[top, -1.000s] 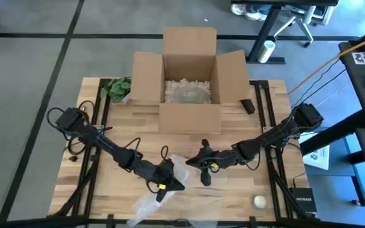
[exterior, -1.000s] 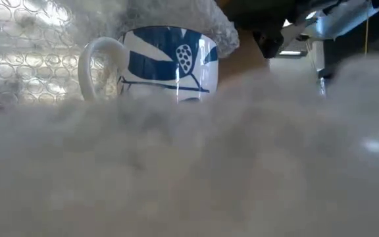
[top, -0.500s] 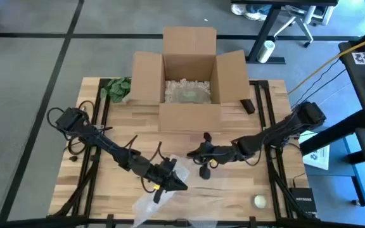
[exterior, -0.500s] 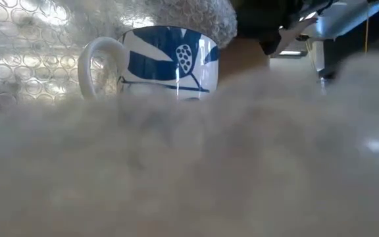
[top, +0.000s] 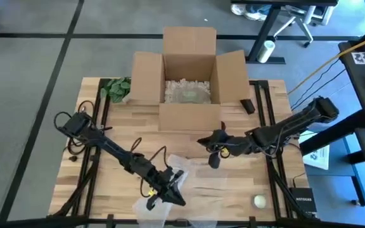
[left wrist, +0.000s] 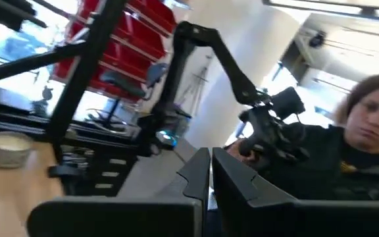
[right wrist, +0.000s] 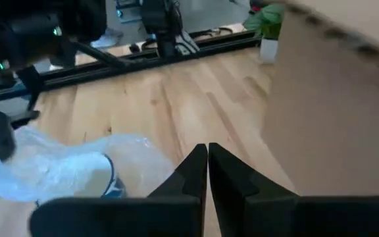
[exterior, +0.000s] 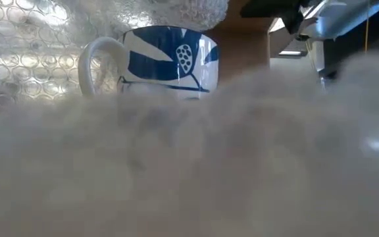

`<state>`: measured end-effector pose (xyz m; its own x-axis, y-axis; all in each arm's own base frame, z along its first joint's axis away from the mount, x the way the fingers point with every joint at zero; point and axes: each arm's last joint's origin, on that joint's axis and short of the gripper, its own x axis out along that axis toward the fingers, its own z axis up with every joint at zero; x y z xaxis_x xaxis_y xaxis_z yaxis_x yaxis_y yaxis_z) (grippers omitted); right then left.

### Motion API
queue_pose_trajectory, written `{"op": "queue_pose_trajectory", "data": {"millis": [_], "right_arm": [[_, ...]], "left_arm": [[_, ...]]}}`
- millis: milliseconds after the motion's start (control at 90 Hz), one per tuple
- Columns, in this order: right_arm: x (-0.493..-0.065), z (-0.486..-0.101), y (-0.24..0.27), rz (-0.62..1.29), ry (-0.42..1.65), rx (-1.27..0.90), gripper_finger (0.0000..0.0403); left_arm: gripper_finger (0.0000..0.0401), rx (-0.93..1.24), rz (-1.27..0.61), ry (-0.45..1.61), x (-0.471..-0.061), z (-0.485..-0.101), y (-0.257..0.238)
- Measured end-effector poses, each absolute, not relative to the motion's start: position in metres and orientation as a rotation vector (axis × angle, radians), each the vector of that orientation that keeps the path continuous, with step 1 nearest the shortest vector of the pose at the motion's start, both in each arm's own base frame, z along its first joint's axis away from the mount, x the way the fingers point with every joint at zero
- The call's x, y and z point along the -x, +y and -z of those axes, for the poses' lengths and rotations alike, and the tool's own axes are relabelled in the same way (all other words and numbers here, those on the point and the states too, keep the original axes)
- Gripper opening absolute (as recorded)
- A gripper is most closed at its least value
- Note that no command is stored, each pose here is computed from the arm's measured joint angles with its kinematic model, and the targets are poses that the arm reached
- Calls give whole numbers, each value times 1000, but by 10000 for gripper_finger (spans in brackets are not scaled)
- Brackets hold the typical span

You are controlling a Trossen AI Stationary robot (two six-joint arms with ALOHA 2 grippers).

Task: Wrap mug
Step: Wrap the white and blue mug with the bubble wrap

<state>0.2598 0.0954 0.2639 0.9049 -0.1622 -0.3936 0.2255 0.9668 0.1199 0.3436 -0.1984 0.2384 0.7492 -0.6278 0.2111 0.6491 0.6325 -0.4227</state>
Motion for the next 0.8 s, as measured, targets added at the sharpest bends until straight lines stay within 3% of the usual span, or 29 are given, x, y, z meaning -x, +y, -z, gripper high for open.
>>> {"op": "queue_pose_trajectory", "data": {"millis": [167, 311, 422, 567, 667, 800], "right_arm": [[-261, -261, 97, 172, 410, -167, 0], [-263, -266, 98, 152, 367, -189, 0], [-268, -271, 103, 47, 313, -225, 0], [-275, -274, 111, -123, 273, -275, 0], [-286, -273, 118, -214, 318, -281, 0], [-315, -267, 134, -288, 430, -271, 0]], "left_arm": [[0, 318, 982, -262, -333, -266, -210], [0, 259, 961, -259, -325, -274, -211], [0, 257, 769, -159, -326, -275, -205], [0, 219, 364, 90, -314, -276, -189], [0, 229, 98, 254, -298, -277, -174], [0, 262, -115, 391, -273, -280, -158]]}}
